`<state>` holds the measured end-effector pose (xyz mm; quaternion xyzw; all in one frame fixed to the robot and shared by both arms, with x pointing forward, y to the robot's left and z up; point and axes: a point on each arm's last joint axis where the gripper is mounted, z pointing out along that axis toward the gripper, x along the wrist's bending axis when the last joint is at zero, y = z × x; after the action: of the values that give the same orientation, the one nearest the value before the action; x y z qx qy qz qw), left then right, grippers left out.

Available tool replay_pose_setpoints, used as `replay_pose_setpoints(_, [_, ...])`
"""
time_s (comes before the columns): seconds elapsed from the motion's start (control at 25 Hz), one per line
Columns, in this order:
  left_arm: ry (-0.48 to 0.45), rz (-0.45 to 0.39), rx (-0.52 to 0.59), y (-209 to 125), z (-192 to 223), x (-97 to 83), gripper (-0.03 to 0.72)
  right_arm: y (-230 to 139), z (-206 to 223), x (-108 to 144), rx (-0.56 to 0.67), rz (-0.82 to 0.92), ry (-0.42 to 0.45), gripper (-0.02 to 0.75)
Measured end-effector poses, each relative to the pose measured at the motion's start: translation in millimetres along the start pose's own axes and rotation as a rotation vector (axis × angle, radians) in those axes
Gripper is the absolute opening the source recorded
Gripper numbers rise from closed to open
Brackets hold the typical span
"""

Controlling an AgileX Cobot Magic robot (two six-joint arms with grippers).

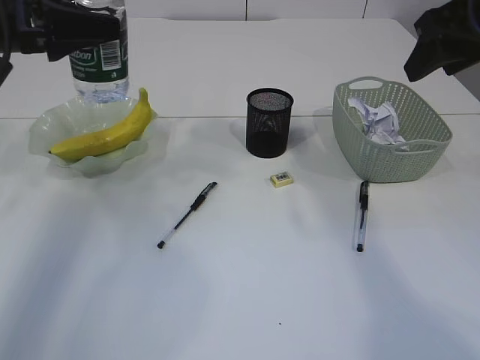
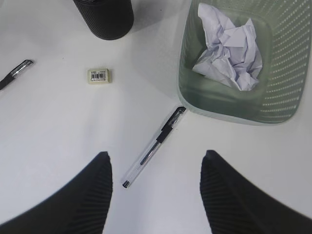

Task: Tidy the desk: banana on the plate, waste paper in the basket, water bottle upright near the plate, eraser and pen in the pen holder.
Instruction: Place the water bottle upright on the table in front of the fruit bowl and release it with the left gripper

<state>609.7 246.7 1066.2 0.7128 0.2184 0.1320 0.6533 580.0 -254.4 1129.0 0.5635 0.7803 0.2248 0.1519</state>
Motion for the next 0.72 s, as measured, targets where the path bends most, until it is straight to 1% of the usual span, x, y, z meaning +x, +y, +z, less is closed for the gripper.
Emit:
replay_pose_setpoints(0.24, [0.057,0.038,-0.002,-1.6,-17.7,13.1,0.442,0.0,0.0,0.0,0.0,0.0,0.0,0.43])
replay_pose_setpoints(0.4, [0.065,0.028,0.008,-13.4,-18.8,22.1,0.442,0.0,0.0,0.0,0.0,0.0,0.0,0.43])
replay_pose_setpoints(0.56, [0.07,0.035,0.02,-26.5,-16.8,29.9,0.442,0.0,0.0,0.0,0.0,0.0,0.0,0.43])
replay_pose_setpoints(0.72, [0.084,0.007,0.025,-40.7,-17.8,39.8,0.442,-0.1,0.0,-0.2,0.001,-0.001,-0.002,0.43])
